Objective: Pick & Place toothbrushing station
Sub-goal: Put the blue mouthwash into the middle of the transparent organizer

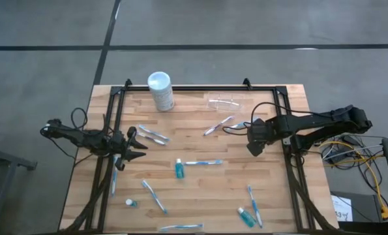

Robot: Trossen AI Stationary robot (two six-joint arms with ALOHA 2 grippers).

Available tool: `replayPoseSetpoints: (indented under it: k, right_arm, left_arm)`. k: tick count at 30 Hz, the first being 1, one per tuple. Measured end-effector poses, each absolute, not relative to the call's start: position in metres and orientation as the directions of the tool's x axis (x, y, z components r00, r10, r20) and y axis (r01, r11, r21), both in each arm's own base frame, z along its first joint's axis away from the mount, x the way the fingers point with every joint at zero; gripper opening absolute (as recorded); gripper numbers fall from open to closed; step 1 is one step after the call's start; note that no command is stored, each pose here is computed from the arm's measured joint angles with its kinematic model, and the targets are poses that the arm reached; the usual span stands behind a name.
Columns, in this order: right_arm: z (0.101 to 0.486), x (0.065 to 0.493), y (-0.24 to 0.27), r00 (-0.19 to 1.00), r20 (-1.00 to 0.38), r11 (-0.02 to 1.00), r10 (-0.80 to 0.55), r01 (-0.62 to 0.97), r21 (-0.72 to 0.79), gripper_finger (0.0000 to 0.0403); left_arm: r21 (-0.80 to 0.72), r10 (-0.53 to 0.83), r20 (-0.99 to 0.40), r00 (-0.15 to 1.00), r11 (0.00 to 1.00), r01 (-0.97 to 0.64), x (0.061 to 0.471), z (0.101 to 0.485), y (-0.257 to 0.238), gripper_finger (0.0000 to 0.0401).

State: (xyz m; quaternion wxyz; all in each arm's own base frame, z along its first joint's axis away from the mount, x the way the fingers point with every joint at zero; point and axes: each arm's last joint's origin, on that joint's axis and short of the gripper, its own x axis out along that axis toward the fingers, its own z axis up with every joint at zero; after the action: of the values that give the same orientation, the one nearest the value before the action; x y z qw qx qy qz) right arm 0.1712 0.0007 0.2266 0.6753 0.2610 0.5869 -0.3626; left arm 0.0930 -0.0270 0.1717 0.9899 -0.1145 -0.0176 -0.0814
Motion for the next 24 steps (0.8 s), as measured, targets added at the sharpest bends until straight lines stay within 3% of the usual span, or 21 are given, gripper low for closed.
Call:
replayPoseSetpoints:
  k: [14,24]
  right_arm:
    - [0.219,0.172,0.001,0.062,-0.987,0.612,-0.150,0.790,-0.043,0.0226]
    - [0.216,0.171,0.002,0.058,-0.987,0.610,-0.147,0.791,-0.044,0.0164]
  left_arm:
    - [-0.224,-0.157,0.052,0.986,0.961,0.165,0.093,0.171,-0.027,0.0126]
    - [-0.224,-0.157,0.052,0.986,0.961,0.165,0.093,0.172,-0.027,0.0126]
